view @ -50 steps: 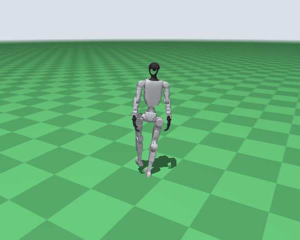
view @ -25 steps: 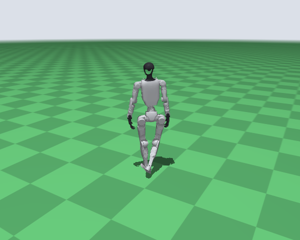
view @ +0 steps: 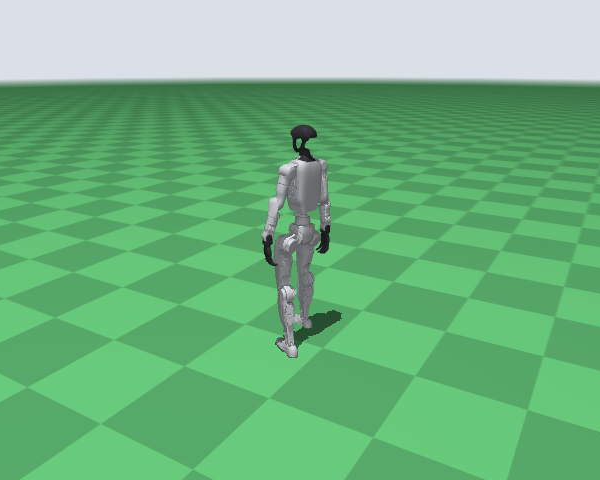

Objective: Kungfu

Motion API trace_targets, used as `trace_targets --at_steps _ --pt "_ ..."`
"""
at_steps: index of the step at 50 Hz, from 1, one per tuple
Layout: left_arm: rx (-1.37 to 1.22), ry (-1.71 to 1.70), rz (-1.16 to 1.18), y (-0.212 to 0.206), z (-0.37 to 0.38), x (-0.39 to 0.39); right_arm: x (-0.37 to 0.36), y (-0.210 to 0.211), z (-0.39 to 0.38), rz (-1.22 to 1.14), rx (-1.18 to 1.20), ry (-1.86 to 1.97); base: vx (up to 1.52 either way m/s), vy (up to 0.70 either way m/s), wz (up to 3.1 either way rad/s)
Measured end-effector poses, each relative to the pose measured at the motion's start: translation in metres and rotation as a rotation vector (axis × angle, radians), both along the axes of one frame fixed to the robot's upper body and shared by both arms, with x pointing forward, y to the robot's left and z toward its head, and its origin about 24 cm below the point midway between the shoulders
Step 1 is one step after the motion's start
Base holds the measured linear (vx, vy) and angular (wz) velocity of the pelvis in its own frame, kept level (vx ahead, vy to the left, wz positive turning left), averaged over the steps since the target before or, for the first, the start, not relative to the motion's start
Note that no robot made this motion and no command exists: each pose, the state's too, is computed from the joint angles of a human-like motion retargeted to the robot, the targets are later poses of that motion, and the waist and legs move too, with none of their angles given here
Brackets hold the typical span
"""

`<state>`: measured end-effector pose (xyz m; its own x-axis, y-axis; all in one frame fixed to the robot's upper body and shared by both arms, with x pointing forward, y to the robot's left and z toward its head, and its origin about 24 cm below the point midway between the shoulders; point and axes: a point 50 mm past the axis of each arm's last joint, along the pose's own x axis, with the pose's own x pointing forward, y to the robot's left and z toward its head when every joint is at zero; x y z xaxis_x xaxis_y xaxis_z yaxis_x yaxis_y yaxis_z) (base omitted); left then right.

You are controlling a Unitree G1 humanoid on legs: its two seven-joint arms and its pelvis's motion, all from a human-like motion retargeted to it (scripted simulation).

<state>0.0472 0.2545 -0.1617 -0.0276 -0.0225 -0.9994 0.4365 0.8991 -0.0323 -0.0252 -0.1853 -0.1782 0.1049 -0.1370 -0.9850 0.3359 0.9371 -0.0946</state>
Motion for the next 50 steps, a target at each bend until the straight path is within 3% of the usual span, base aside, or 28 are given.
trace_targets --at_steps 4,9,12,20,26,38,43,50 --pt "0.124 0.189 0.249 0.016 0.005 -0.062 -0.003 -0.001 0.000 -0.003 0.057 0.013 -0.13 -0.60 0.59" --pt "0.103 0.104 0.636 0.000 0.002 -0.094 0.027 -0.045 0.005 0.148 -0.011 -0.016 -0.31 -0.23 1.37" --pt "0.089 0.123 0.713 -0.006 0.003 -0.112 0.032 -0.070 0.012 0.165 -0.088 -0.037 -0.10 -0.08 1.09" --pt "0.085 0.032 0.558 -0.010 -0.003 -0.075 0.037 -0.104 0.023 -0.007 -0.127 -0.078 -0.11 0.12 0.69" --pt "-0.032 -0.132 0.396 -0.016 -0.006 -0.014 0.046 -0.099 0.022 -0.094 -0.100 -0.146 0.05 0.34 0.33" --pt "-0.165 -0.450 -0.068 -0.040 0.024 0.124 0.061 -0.061 0.013 0.012 -0.050 -0.231 0.05 0.45 0.17" --pt "-0.160 -0.458 -0.036 -0.041 0.018 0.109 0.052 -0.044 0.008 0.059 0.014 -0.191 0.03 0.29 0.04" --pt "-0.206 -0.264 0.221 -0.035 0.002 0.053 0.040 -0.021 0.003 -0.018 0.017 -0.166 -0.03 0.19 -0.16"
